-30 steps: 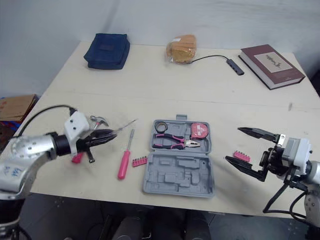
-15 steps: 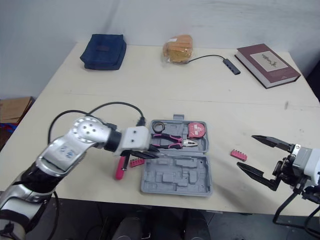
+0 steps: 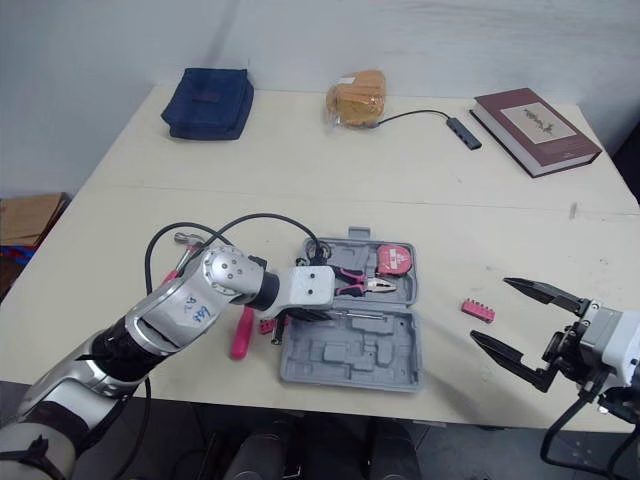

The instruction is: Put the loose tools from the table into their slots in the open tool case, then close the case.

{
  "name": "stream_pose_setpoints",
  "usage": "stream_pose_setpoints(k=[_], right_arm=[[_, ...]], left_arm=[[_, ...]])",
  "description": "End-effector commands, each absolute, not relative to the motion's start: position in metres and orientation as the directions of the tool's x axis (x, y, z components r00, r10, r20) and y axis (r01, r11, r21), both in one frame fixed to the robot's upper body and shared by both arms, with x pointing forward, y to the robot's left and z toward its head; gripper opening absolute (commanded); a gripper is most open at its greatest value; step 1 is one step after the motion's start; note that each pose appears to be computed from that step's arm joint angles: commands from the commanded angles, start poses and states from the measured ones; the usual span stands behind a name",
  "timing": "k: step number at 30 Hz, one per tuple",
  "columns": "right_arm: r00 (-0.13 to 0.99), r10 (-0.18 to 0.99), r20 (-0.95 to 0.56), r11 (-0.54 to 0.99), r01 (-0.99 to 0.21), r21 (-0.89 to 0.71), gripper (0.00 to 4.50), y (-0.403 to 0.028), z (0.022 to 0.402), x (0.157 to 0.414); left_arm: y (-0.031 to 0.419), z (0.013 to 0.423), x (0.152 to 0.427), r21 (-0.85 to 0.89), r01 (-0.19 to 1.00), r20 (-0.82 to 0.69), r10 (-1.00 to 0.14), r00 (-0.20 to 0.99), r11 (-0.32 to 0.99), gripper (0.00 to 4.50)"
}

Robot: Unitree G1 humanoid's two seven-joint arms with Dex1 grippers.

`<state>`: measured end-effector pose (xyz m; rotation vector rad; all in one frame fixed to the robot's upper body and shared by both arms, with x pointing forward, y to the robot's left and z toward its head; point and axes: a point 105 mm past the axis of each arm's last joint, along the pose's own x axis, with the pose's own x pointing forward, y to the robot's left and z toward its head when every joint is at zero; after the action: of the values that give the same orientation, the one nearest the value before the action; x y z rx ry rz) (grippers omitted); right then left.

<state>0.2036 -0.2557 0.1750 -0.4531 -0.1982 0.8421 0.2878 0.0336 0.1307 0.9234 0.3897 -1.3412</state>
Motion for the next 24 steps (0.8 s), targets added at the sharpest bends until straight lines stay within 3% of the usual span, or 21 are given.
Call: stream_pose_setpoints(k=[1, 9, 16, 24], right_arm=[[0.647, 0.763, 0.010, 0.570, -0.665, -0.482, 4.50, -0.251, 0.181, 0.201], [0.642, 0.766, 0.013, 0.567, -0.668, -0.482, 4.50, -0.249, 0.181, 0.203], [0.637, 0.771, 0.012, 0.564, -0.673, -0.478, 4.50, -0.246, 0.181, 0.203], [0.608, 0.794, 0.008, 0.539, -0.698, -0.471, 4.50, -0.243, 0.181, 0.209]], left_arm=[[0.032, 0.140, 0.290, 0.394, 0.917, -0.714, -0.647, 0.266, -0.058, 0.01], [0.029, 0.134, 0.289, 0.408, 0.909, -0.720, -0.640, 0.268, -0.078, 0.01], [0.028, 0.148, 0.292, 0.480, 0.872, -0.682, -0.668, 0.299, -0.100, 3.12], [0.029, 0.174, 0.284, 0.525, 0.843, -0.614, -0.738, 0.281, -0.115, 3.12]])
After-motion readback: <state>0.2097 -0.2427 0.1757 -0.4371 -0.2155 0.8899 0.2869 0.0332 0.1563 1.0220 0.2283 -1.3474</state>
